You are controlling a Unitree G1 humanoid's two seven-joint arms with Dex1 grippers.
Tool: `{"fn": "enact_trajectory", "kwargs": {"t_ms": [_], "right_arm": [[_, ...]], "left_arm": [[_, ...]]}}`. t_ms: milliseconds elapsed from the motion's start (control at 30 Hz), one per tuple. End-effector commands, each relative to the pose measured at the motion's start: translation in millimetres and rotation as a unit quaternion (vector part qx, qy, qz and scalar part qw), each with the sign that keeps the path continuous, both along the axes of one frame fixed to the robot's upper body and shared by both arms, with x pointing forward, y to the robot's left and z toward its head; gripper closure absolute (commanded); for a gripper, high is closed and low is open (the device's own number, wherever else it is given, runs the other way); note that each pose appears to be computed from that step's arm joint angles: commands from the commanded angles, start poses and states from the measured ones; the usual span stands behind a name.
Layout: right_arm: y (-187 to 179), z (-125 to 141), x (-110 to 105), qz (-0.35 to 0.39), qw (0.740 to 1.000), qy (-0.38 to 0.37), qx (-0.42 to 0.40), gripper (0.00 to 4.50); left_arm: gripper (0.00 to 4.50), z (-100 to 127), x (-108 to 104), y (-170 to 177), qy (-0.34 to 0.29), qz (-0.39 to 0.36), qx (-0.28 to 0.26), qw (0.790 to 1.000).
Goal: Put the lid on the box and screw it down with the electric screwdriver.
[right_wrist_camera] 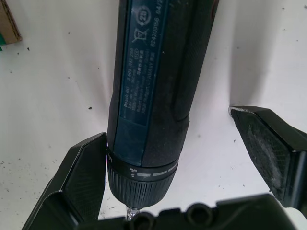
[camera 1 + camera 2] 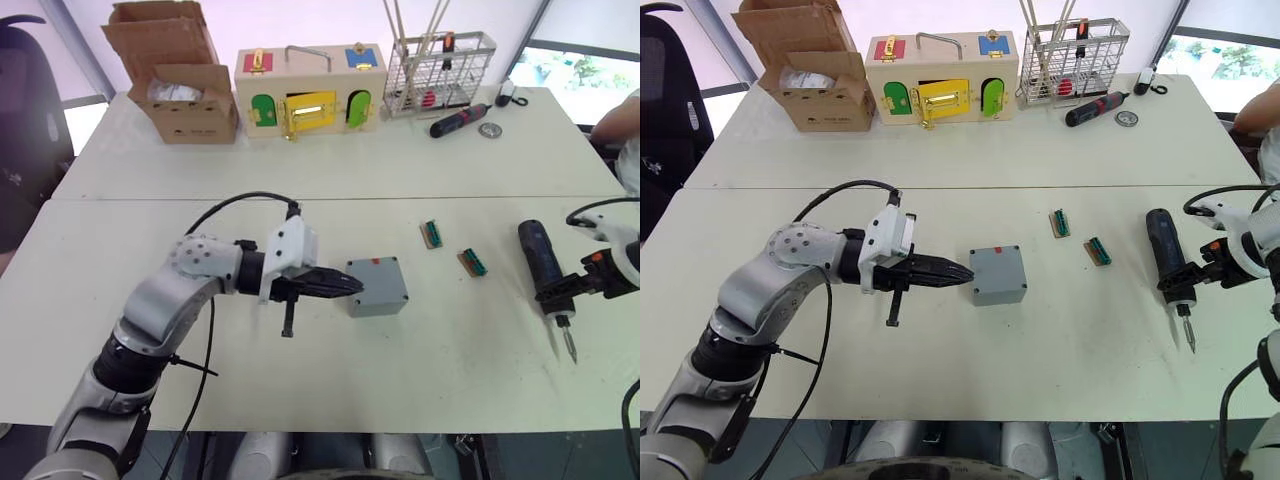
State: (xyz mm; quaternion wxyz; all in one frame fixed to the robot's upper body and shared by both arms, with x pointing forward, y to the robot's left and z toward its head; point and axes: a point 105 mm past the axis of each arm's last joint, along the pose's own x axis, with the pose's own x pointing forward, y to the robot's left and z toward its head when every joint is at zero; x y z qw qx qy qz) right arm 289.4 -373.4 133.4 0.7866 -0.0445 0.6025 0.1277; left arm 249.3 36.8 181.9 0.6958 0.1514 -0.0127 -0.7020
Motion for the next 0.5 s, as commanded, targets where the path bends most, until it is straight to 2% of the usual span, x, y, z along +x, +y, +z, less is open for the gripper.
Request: {"fn": "enact_trajectory", "kwargs": {"t_ms": [33, 500], "right_arm": [[0, -6, 4, -0.005, 1.0, 0.002, -0.006, 0.01], [8, -5, 19, -0.018, 1.0, -0.01, 0.006, 0.01]], "left_arm": [[4.5, 5, -5, -3, -0.011, -0.005, -0.004, 1.0], [4.5, -1, -6, -4, -0.009, 0.012, 0.003, 1.0]]}}
